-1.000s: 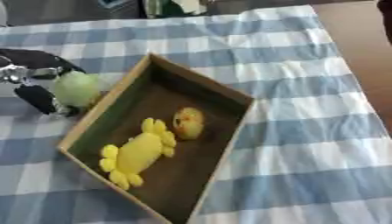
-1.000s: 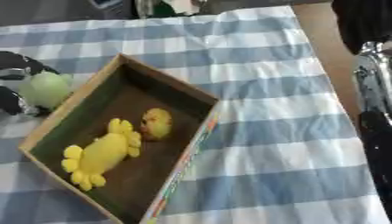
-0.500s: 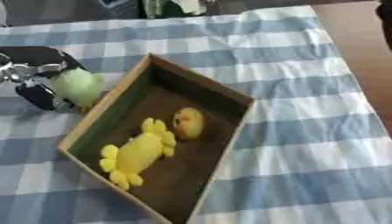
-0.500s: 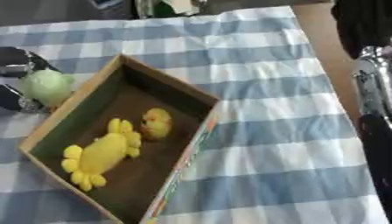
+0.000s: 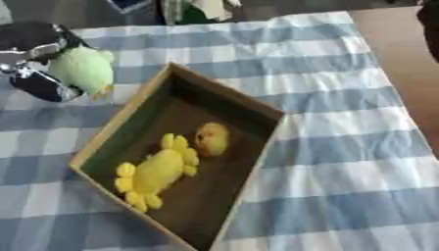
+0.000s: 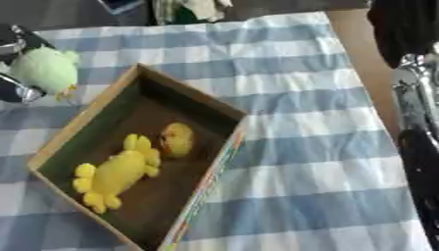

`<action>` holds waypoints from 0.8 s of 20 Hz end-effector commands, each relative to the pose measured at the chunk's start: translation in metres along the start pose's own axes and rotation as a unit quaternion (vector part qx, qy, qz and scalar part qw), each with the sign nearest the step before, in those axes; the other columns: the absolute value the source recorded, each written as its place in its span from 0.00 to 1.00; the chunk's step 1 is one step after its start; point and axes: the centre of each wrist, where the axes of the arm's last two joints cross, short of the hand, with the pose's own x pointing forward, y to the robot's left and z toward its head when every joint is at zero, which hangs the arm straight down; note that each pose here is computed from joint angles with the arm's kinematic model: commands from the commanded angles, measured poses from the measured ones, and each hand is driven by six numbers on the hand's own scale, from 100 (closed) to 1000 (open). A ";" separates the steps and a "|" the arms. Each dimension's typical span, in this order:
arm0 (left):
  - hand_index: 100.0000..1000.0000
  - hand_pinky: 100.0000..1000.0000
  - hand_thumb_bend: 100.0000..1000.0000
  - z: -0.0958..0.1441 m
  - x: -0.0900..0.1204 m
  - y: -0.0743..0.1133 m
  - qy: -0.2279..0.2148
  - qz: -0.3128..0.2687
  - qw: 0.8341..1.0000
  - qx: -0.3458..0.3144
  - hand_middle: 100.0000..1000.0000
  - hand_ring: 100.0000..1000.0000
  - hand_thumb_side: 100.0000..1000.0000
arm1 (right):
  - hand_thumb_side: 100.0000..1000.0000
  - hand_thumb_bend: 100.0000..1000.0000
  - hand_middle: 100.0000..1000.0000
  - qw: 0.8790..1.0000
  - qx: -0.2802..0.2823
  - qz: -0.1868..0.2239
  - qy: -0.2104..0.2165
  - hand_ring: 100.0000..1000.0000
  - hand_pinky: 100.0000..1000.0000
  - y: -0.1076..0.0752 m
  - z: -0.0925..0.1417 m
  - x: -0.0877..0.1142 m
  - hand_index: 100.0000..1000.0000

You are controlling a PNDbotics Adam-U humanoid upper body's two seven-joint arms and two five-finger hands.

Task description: Pick up objects on the table and place them in the box.

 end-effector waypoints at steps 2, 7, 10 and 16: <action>0.62 0.37 0.00 0.019 0.009 0.031 0.008 -0.021 0.996 0.081 0.44 0.51 0.16 | 0.86 0.00 0.64 1.000 -0.003 0.005 -0.017 0.76 0.83 -0.004 -0.004 0.010 0.83; 0.60 0.33 0.00 0.015 0.043 0.032 -0.045 0.006 0.991 0.125 0.40 0.46 0.18 | 0.85 0.00 0.64 1.000 -0.003 -0.010 -0.020 0.76 0.83 0.002 -0.006 0.010 0.83; 0.60 0.33 0.00 0.017 0.074 0.029 -0.083 0.039 0.984 0.154 0.41 0.47 0.18 | 0.85 0.00 0.64 1.000 -0.005 -0.014 -0.021 0.76 0.83 0.004 -0.007 0.011 0.83; 0.61 0.34 0.00 0.022 0.120 0.025 -0.128 0.051 0.982 0.126 0.42 0.48 0.17 | 0.85 0.00 0.64 1.000 -0.004 -0.022 -0.022 0.76 0.83 0.008 -0.008 0.013 0.83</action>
